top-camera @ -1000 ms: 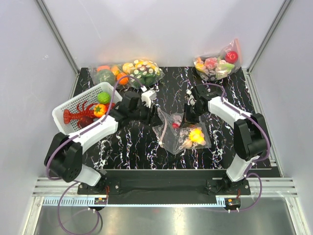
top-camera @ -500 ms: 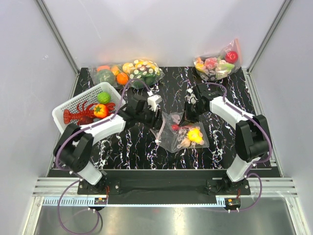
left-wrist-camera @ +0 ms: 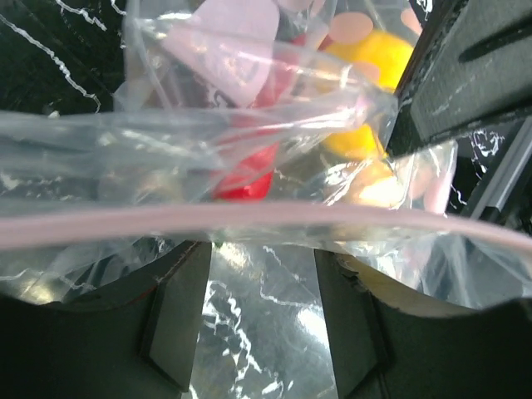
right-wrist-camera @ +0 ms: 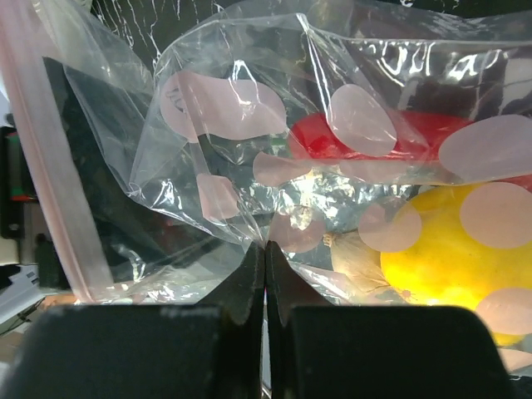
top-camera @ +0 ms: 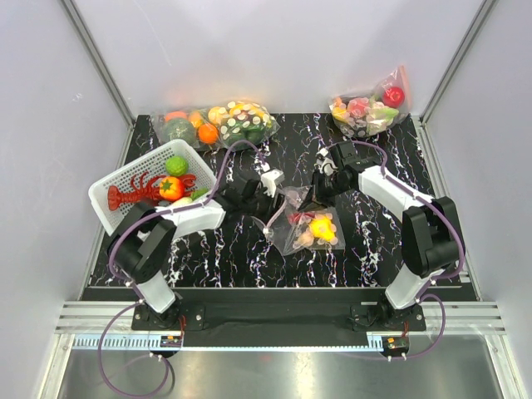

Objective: Open the zip-top bag and remove the fake food

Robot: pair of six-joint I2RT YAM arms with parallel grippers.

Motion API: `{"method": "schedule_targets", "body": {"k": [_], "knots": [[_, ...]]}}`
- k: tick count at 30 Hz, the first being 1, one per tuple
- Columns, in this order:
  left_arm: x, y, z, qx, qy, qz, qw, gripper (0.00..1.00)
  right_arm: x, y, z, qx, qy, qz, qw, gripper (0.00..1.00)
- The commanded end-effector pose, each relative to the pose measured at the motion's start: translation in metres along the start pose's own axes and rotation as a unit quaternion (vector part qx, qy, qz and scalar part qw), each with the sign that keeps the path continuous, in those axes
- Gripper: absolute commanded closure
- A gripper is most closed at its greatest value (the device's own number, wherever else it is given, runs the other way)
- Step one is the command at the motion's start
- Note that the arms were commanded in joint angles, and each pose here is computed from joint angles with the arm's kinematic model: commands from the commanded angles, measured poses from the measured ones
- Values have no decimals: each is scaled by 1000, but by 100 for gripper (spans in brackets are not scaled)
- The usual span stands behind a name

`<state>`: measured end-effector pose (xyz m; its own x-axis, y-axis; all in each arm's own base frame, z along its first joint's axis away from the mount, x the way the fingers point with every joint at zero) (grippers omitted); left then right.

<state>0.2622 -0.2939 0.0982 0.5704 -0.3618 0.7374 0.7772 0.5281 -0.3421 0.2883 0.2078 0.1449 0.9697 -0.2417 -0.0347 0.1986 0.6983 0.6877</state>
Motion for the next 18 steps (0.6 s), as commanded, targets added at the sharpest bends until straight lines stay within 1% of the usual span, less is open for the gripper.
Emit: {"method": "schedule_targets", "body": {"k": [1, 8, 14, 16, 18], "knots": [[12, -3, -14, 11, -40, -15, 999, 41, 0, 12, 3, 35, 10, 5, 999, 100], [19, -20, -27, -20, -36, -32, 999, 36, 0, 9, -1, 34, 16, 4, 999, 100], [8, -28, -41, -26, -11, -40, 999, 32, 2, 11, -1, 38, 16, 2, 999, 100], [4, -28, -45, -19, -5, -42, 999, 31, 1, 8, 2, 24, 8, 5, 1000, 100], [-1, -23, -46, -6, 0, -36, 999, 31, 4, 5, 7, 0, -14, 13, 1000, 95]]}}
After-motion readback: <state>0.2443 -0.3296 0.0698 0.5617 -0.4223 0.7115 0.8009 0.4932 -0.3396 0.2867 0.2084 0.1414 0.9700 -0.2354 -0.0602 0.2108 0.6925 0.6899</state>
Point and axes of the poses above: each gripper's point midway between its finger pads, its own z axis back along the fingers, its own y axis along the line the jaws close on, x = y × z, the point moved 4 cm from there along z, back along the fingers, and after that the axes turned 12 degrees about -z, right-handed, at the moved point
